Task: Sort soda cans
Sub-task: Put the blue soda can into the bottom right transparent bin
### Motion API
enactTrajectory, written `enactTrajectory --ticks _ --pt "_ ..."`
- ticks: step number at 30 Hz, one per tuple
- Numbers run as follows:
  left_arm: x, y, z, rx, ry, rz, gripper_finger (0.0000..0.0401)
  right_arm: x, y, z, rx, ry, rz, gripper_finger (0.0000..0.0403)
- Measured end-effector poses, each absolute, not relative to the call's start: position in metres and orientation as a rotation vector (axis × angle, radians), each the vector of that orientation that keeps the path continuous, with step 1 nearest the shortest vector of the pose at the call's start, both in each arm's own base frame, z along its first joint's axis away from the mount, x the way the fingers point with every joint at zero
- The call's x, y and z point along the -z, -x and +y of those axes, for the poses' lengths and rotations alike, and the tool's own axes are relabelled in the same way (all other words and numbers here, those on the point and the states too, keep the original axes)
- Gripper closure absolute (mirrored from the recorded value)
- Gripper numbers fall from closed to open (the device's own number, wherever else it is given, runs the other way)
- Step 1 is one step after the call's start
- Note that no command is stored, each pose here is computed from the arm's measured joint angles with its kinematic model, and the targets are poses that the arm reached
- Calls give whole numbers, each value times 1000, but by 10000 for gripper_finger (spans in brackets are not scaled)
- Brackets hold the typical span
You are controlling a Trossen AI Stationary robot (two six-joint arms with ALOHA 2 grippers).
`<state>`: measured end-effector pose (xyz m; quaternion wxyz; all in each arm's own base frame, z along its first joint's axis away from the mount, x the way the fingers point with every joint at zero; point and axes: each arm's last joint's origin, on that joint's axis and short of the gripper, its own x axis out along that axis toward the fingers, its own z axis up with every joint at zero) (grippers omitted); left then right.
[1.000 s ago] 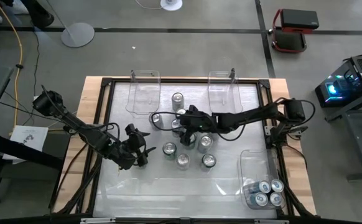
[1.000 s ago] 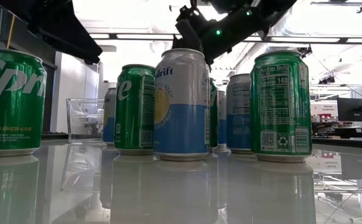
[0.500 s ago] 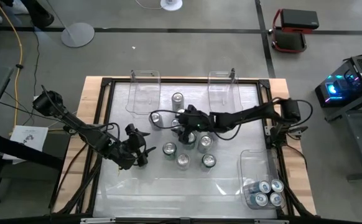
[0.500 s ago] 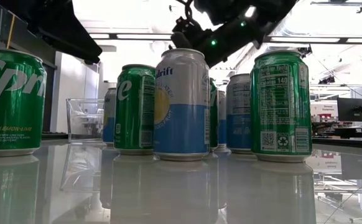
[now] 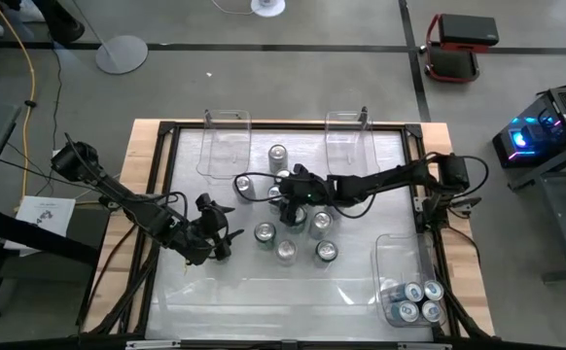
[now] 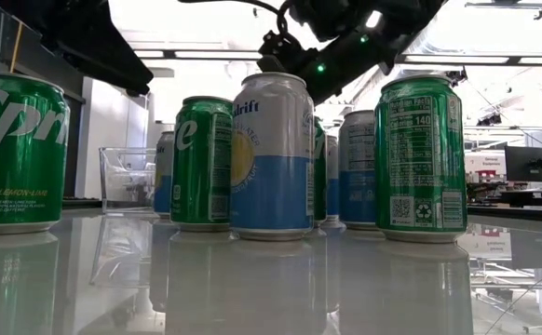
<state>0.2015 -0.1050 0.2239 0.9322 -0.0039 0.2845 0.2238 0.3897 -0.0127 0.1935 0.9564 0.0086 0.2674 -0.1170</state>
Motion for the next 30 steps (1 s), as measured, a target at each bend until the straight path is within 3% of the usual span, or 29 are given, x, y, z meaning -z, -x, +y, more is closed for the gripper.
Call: enactTrajectory --ticks 9,17,24,30 --pt "-224 -202 -105 -459 9 582 98 -204 -387 -8 228 27 519 183" --pt "-224 -201 -106 -456 10 581 98 -285 -350 20 144 108 324 183" --pt "-226 -201 -111 -434 31 561 98 -344 -287 75 -105 83 227 183" --pt "-230 -203 -117 -390 45 512 98 -336 -256 148 -464 -48 342 183"
